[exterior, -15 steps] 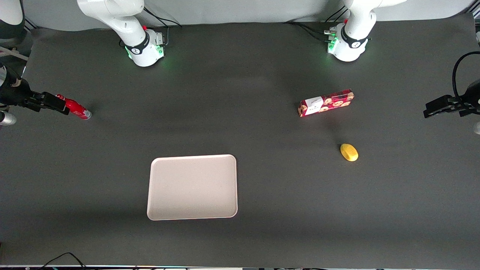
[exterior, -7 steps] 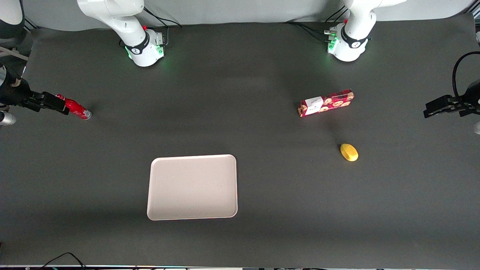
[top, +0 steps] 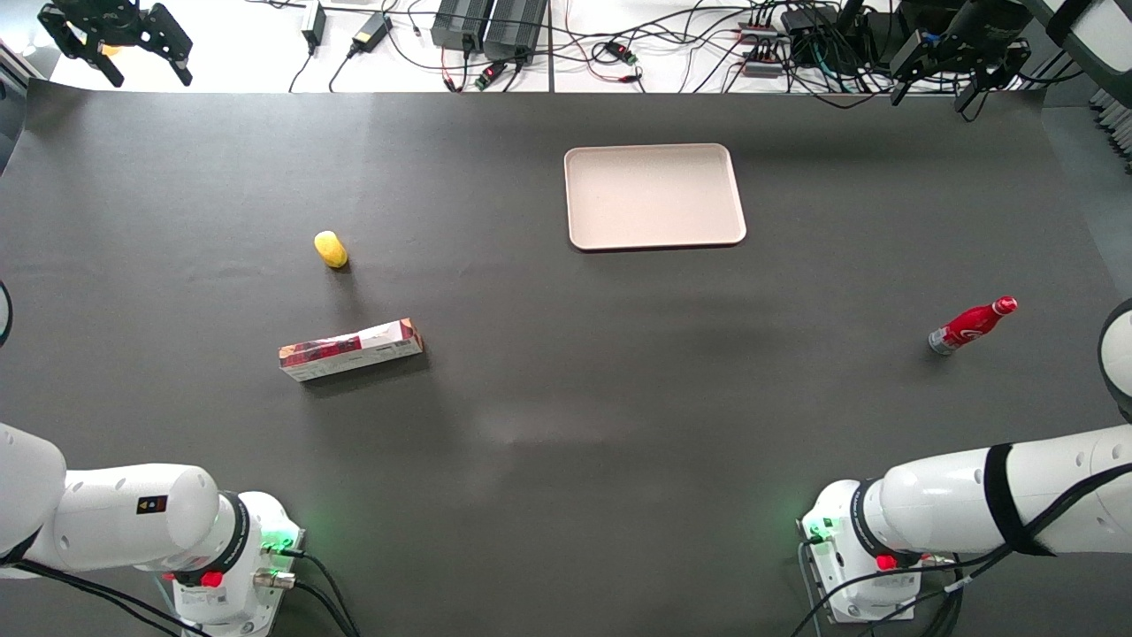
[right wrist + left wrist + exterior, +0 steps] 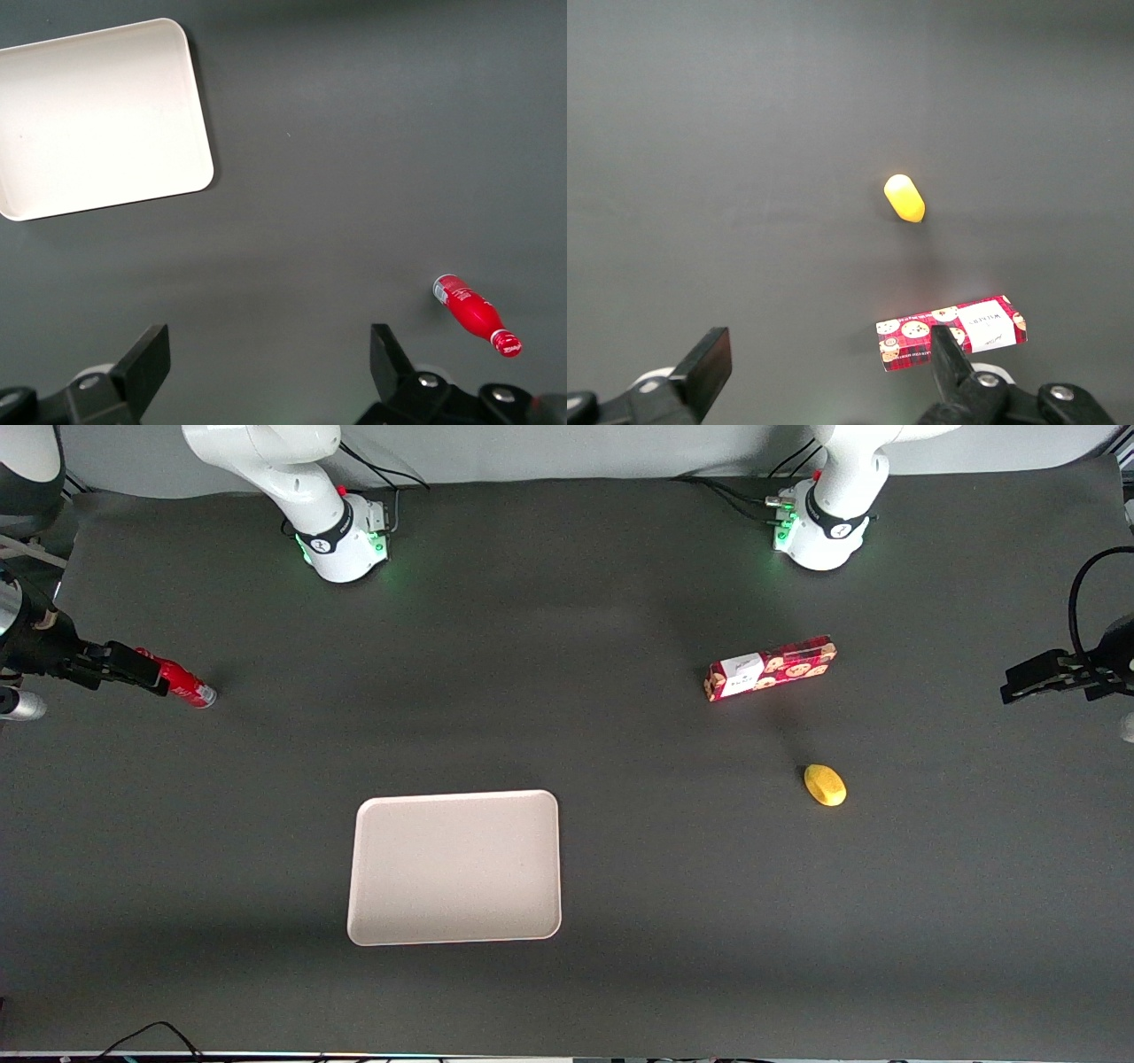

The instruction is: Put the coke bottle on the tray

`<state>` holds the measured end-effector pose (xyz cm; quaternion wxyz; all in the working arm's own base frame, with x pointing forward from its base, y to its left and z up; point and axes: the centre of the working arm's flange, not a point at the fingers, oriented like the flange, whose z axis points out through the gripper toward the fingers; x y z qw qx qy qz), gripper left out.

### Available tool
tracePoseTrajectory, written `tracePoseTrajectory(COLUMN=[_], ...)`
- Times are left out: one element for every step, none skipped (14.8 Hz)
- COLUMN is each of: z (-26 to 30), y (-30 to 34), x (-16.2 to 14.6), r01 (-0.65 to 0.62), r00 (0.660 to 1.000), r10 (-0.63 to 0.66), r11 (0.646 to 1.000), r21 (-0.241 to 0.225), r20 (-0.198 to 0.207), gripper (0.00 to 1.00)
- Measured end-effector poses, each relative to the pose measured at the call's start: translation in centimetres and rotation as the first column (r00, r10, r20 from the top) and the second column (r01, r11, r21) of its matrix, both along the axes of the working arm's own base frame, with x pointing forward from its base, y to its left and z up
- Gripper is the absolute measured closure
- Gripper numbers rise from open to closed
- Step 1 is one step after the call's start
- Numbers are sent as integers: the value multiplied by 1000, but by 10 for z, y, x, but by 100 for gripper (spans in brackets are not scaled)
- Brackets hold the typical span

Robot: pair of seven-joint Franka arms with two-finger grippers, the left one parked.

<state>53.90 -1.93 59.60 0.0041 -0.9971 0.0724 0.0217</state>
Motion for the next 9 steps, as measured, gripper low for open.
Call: tracePoseTrajectory(z=[0, -2, -5, -8, -11, -14, -17, -20, -25], y=[0, -2, -4, -8, -13, -19, -27, -38, -50], x=[0, -1, -1, -2, -3, -6, -10, -17, -26], r01=[0, 3, 8, 13, 19, 26, 39, 56, 73], r00=[1000, 1000, 1000, 1000, 999, 999, 999, 998, 997], r10=[0, -3, -8, -13, -20, -27, -40, -57, -75], r11=[1000, 1000, 1000, 1000, 1000, 999, 999, 997, 996], r21=[0, 0, 0, -7, -17, -26, -35, -47, -57], r20=[-1, -6, -12, -18, -25, -30, -31, -28, -22], gripper=[0, 0, 0, 0, 0, 0, 0, 0, 0])
